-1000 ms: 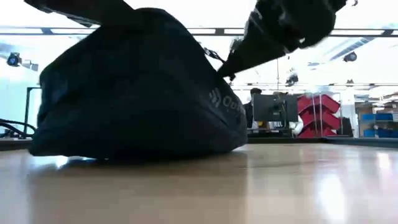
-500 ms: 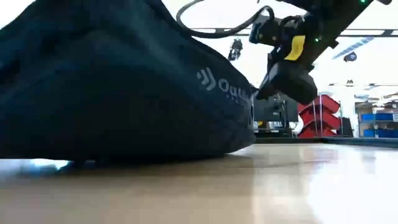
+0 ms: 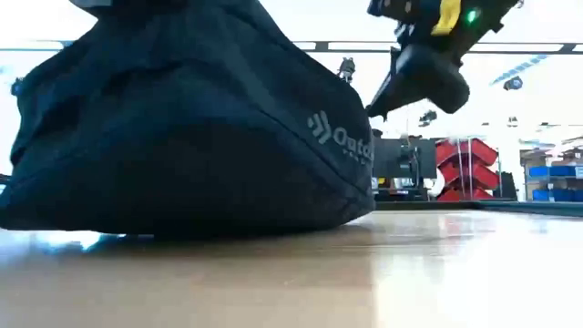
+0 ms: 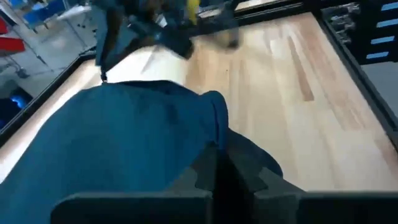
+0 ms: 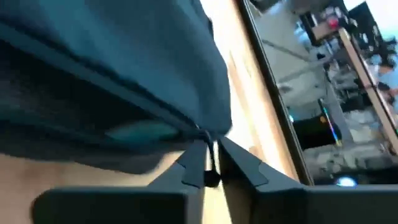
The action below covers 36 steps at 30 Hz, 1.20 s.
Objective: Unpack backpack
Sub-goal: Open the dark blue backpack
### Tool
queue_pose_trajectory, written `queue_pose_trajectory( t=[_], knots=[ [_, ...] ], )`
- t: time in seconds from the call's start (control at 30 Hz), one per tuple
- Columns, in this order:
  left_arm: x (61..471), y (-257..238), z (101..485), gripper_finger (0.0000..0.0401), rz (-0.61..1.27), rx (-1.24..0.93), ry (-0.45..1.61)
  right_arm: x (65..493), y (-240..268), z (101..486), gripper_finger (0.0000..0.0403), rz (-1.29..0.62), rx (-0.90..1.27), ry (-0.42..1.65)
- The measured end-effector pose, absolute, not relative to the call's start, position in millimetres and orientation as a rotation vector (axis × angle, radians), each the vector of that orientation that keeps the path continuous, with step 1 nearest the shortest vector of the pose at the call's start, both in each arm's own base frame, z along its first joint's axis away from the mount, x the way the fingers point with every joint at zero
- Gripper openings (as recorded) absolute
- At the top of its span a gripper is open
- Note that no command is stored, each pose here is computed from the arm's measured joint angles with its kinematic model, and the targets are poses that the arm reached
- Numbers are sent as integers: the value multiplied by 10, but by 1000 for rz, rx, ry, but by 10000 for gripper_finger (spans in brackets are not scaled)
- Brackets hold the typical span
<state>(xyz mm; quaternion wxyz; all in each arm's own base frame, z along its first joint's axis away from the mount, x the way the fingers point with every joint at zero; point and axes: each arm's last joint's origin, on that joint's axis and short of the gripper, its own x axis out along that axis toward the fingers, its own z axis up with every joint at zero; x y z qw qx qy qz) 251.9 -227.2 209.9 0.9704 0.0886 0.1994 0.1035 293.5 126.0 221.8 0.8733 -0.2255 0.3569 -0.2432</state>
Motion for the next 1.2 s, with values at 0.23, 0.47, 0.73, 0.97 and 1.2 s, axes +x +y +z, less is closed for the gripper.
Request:
queue_pose_trajectory(
  t=[0.23, 0.47, 0.73, 0.97, 1.2],
  knots=[
    [2582, -2206, 2096, 0, 225, 171, 411, 3114, 1609, 2230, 171, -175, -389, 581],
    [2655, -2250, 2062, 0, 153, 192, 404, 3401, 1712, 2157, 209, -68, -411, 391],
    [2680, -2255, 2021, 8, 150, 207, 409, 3577, 1735, 2079, 129, 0, -408, 402],
    [2663, -2252, 2002, 38, 160, 210, 425, 3482, 1785, 2229, 15, -175, -548, 371],
    [2605, -2204, 1917, 77, 198, 180, 501, 3268, 1872, 2473, 3, -381, -673, 353]
  ],
)
